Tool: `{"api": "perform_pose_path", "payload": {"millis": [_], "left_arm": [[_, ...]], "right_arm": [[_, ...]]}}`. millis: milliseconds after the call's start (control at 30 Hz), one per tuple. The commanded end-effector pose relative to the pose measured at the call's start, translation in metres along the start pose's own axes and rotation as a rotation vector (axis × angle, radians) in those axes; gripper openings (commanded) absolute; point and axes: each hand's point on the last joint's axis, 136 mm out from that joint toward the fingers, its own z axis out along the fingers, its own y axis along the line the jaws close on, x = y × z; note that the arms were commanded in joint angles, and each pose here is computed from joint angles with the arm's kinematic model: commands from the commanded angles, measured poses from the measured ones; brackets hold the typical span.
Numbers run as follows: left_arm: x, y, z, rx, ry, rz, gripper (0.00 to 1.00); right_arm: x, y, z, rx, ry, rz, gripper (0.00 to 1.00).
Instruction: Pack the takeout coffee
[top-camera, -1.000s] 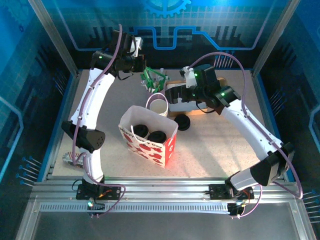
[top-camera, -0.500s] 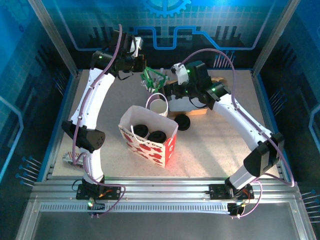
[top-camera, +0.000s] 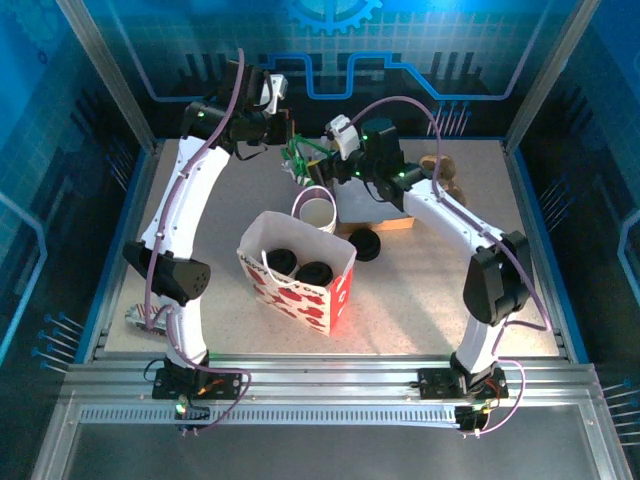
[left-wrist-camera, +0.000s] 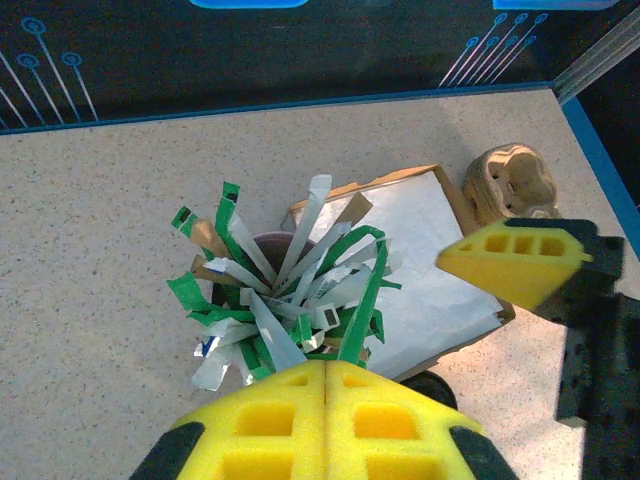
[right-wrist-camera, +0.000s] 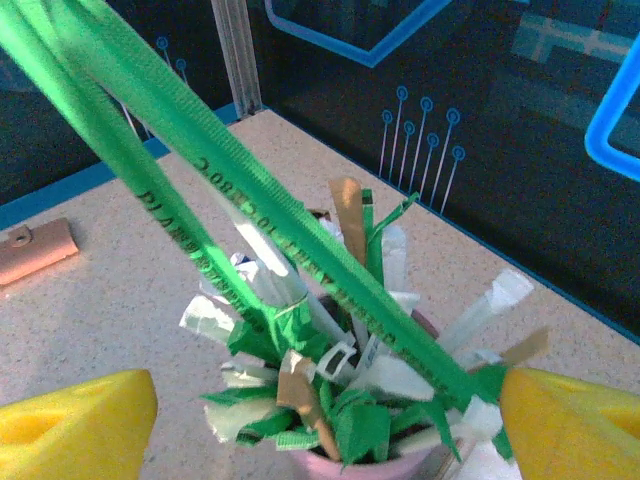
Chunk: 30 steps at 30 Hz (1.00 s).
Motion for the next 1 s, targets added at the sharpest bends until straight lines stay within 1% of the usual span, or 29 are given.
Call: {"api": "perform_pose_path", "payload": {"millis": [0,100,200,267,400,533,600,667,733,800,967], "left_arm": [[0.006,-0.003,0.001,0.022,0.025,0.007,0.0],[0.007,-0.005,-0.001,0.03,0.025,0.008,0.0],[0.007,-0.005,-0.002,0.032,0.025,0.009,0.0],[0.008,-0.005,-0.002,0.035,0.027,0.009,0.0],[0.009,-0.005,-0.002,0.034,0.029,0.013,0.0],[0.008,-0.003,-0.003,0.031,0.024,0.014,0.0],[0.007,-0.002,-0.003,0.03,0.022,0.011,0.06],[0.007,-0.001,-0.003,0.03,0.02,0.01,0.1],[0.006,0.001,-0.004,0.026,0.017,0.006,0.17],[0.004,0.002,-0.005,0.024,0.011,0.005,0.26],[0.001,0.005,-0.01,0.02,-0.003,-0.004,0.43]], "right_arm": [[-0.029,0.003,0.007,-0.001,-0.093,-0.112,0.88],[-0.029,0.001,0.015,0.055,-0.089,-0.178,0.85],[-0.03,0.0,0.021,0.079,-0.098,-0.207,0.79],[-0.033,-0.002,0.025,0.094,-0.106,-0.219,0.7],[-0.033,-0.002,0.033,0.107,-0.097,-0.244,0.58],[-0.034,-0.002,0.033,0.115,-0.095,-0.265,0.4],[-0.035,-0.002,0.031,0.119,-0.094,-0.269,0.33],[-0.035,-0.002,0.028,0.124,-0.096,-0.27,0.28],[-0.035,-0.002,0.025,0.131,-0.103,-0.27,0.26],[-0.037,-0.004,0.021,0.146,-0.105,-0.27,0.22],[-0.041,-0.007,0.012,0.168,-0.106,-0.277,0.19]]}}
